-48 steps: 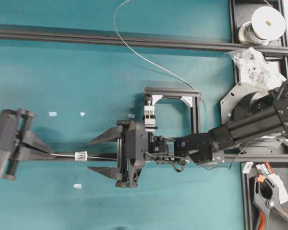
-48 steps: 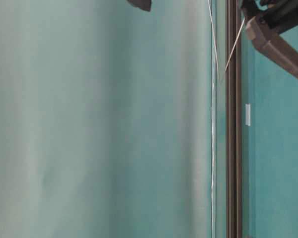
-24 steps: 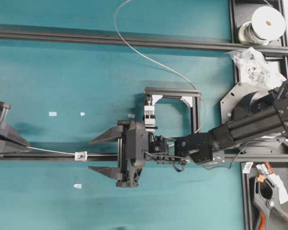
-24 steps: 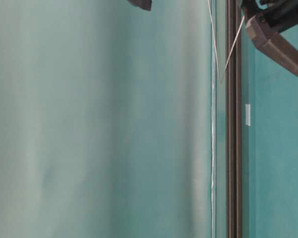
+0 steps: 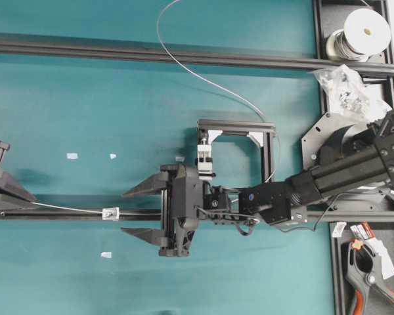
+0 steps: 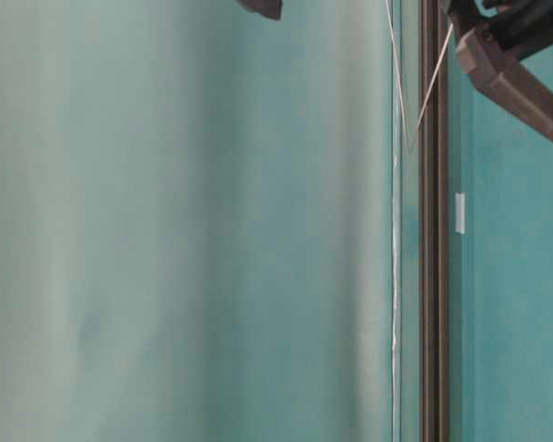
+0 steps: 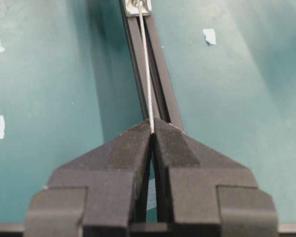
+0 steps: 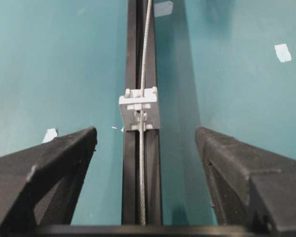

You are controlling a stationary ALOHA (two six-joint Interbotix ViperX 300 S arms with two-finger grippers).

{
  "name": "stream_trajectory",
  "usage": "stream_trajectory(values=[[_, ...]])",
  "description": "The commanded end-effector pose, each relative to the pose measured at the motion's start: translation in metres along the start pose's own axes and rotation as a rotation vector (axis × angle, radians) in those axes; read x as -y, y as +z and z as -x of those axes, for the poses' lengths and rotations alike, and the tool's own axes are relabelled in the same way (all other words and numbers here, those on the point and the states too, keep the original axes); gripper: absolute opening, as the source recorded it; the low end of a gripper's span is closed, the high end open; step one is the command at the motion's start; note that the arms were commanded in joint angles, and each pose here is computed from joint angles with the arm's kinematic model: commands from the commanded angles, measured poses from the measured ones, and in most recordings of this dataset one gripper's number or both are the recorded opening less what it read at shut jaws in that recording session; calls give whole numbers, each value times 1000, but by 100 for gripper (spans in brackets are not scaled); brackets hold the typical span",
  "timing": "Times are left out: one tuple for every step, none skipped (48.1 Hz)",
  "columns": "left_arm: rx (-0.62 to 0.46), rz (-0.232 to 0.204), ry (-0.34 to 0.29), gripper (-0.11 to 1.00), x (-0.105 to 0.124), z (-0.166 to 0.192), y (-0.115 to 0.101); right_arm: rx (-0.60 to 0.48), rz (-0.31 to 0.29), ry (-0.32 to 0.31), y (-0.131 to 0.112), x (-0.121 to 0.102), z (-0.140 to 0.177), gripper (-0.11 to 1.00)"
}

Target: Insert the wire through the hole in the metal fitting.

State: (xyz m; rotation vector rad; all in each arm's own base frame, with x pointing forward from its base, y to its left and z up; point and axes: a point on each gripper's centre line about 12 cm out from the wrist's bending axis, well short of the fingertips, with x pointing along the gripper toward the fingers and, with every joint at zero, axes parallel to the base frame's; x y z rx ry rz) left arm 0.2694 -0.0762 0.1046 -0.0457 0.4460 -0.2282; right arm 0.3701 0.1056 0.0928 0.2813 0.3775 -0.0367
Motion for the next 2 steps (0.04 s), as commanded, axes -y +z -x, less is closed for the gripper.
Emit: stream_trajectory(values=[[25,-2,-9,-10,2,0,7,42,-11,23,16,-8,2,90],[24,-2,-9,-10,2,0,6,43,-12,22,16,-8,2,90]])
